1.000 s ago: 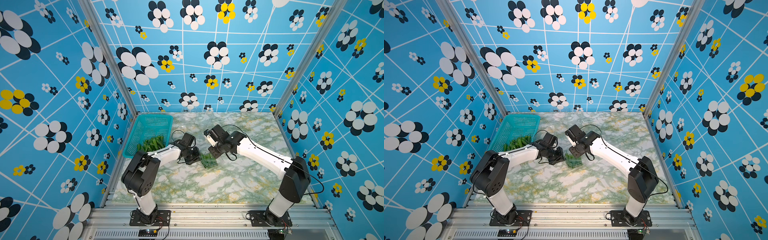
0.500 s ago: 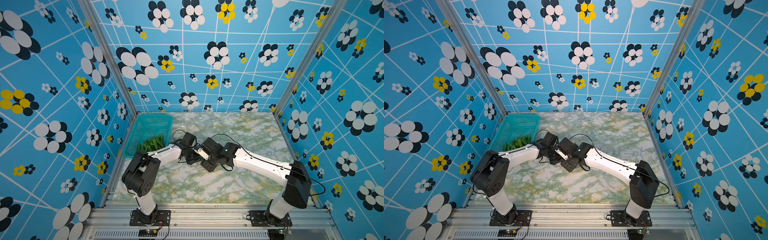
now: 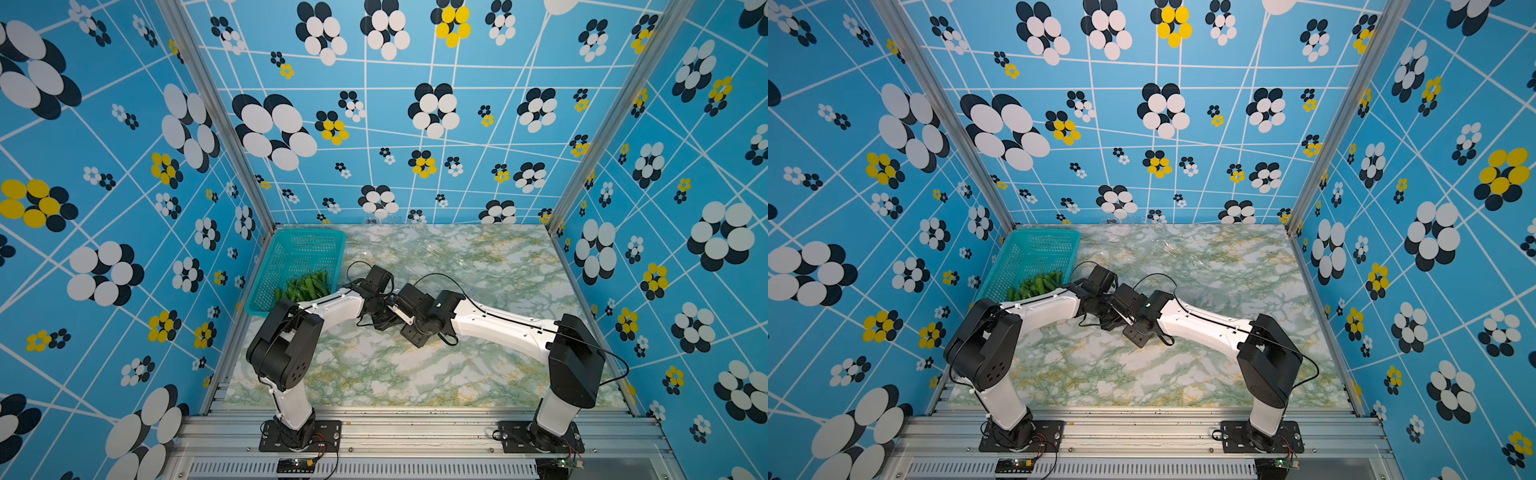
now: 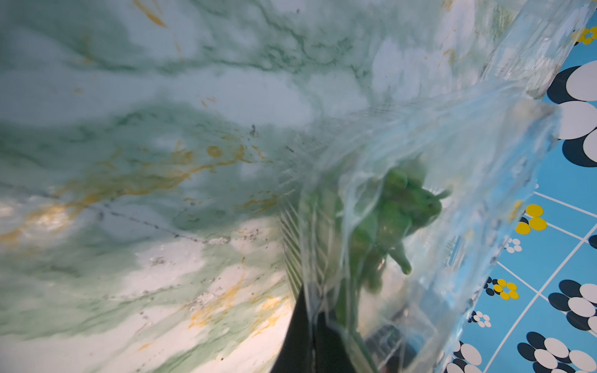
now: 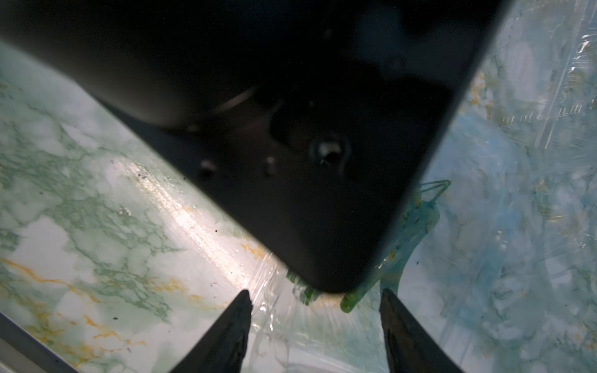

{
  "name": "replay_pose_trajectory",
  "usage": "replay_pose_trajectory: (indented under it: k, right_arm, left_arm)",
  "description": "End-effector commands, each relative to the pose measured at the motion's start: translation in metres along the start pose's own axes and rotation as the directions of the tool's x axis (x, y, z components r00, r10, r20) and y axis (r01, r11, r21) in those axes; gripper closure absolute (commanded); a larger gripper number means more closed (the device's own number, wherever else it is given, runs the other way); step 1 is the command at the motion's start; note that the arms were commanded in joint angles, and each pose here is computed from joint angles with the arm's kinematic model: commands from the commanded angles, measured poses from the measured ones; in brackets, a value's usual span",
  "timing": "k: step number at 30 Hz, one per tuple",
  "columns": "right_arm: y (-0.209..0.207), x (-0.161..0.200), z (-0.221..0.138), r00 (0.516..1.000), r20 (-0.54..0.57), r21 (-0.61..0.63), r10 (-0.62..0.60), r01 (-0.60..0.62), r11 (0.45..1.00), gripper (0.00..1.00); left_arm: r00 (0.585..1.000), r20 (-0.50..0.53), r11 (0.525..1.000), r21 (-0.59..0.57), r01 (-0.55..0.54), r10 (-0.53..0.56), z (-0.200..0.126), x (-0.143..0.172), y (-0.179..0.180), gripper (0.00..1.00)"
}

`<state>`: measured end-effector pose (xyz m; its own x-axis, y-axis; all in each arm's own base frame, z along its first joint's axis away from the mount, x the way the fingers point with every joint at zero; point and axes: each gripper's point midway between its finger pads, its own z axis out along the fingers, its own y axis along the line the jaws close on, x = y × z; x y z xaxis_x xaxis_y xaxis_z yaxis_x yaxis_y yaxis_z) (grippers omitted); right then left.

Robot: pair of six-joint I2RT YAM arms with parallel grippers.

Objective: Take small green peppers out of containers
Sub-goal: Open the packing box at the center of the board.

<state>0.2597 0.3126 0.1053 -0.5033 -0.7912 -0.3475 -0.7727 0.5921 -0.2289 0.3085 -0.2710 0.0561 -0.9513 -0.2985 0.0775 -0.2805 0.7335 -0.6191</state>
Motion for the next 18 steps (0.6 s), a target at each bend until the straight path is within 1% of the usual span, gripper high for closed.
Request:
replay_pose_trajectory:
  k: [1, 4, 8, 11, 13, 14, 16, 18]
  right_arm:
    - [-0.002, 0.005, 0.010, 1.000, -0.017, 0.033, 0.019, -0.019, 0.999, 0.35]
    - [-0.006, 0.009, 0.014, 1.000, -0.025, 0.069, 0.017, -0.015, 0.997, 0.35]
    - [-0.018, 0.013, 0.019, 0.999, -0.028, 0.143, 0.015, -0.011, 0.990, 0.39]
    - [-0.026, 0.014, 0.022, 0.999, -0.034, 0.197, 0.014, -0.007, 0.980, 0.44]
    - [-0.026, 0.013, 0.024, 1.000, -0.028, 0.203, 0.014, -0.008, 0.979, 0.49]
    - [-0.027, 0.013, 0.025, 1.000, -0.024, 0.206, 0.018, -0.013, 0.978, 0.53]
    - [-0.027, 0.012, 0.026, 1.000, -0.018, 0.211, 0.020, -0.016, 0.977, 0.64]
    - [-0.035, 0.012, 0.029, 0.999, -0.024, 0.261, 0.026, -0.018, 0.965, 0.85]
  left_arm:
    - [1.000, -0.017, 1.000, 0.028, -0.007, 0.008, 0.006, 0.001, -0.006, 0.95]
    - [1.000, -0.018, 0.999, 0.037, -0.003, 0.003, 0.007, 0.001, -0.006, 0.95]
    - [1.000, -0.022, 0.999, 0.048, -0.003, 0.004, 0.008, 0.003, -0.007, 0.95]
    - [1.000, -0.025, 0.999, 0.052, -0.003, 0.004, 0.009, 0.003, -0.007, 0.95]
    - [1.000, -0.029, 0.999, 0.050, -0.003, 0.005, 0.009, 0.004, -0.007, 0.95]
    - [1.000, -0.030, 0.999, 0.049, -0.004, 0.005, 0.009, 0.004, -0.006, 0.95]
    - [0.999, -0.034, 0.999, 0.050, -0.005, 0.007, 0.010, 0.005, -0.005, 0.95]
    - [0.999, -0.035, 0.999, 0.052, -0.005, 0.006, 0.010, 0.007, -0.004, 0.94]
